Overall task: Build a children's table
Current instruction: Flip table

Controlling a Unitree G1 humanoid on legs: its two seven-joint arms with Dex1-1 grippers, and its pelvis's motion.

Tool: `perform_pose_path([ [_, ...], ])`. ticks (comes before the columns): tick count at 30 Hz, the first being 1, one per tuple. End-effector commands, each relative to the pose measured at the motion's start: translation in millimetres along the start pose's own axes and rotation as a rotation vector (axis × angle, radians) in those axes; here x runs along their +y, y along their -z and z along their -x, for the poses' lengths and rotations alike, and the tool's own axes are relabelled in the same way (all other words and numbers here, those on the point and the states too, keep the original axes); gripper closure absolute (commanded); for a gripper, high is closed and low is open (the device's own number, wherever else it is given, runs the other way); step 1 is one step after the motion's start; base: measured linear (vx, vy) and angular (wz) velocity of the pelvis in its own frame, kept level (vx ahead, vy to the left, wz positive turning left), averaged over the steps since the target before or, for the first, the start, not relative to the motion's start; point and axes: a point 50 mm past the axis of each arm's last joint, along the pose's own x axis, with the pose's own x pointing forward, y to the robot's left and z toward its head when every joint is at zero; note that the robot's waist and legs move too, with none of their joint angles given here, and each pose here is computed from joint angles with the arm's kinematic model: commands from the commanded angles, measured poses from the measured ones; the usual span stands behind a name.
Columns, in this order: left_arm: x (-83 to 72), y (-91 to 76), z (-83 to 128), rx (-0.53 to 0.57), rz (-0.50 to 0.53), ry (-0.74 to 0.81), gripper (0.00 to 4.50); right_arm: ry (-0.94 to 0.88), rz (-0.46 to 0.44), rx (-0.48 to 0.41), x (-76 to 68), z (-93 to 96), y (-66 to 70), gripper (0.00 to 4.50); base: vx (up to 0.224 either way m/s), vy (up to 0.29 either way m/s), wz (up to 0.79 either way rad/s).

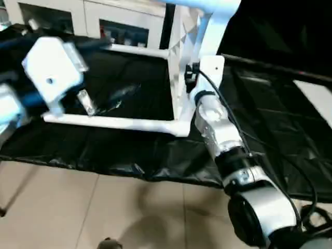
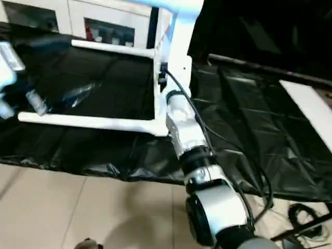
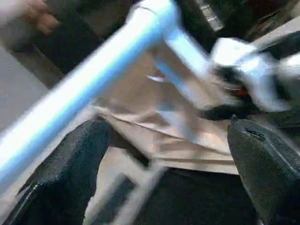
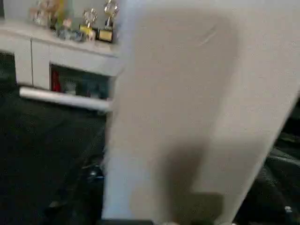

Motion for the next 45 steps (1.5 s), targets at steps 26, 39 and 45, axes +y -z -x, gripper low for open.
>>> perform_pose_path([
  [26, 75.1, 50.3, -46, 0.185, -0.602, -0.403, 0.0, -0.029, -0.087, 0.029, -13.3, 1.1, 23.4, 1.52, 0.0, 0.0, 0.0],
  [39, 67.9, 54.8, -76, 0.133, -0.503, -0.384, 0.95, -0.045, -0.1, 0.007, -8.6, -0.4, 19.9, 2.48, 0.0, 0.0, 0.0],
  [45, 66.0, 57.1, -80, 0.122, -0.463, -0.371, 1.33, -0.037, -0.103, -0.004, -11.1, -1.7, 18.0, 2.56, 0.0, 0.0, 0.0],
])
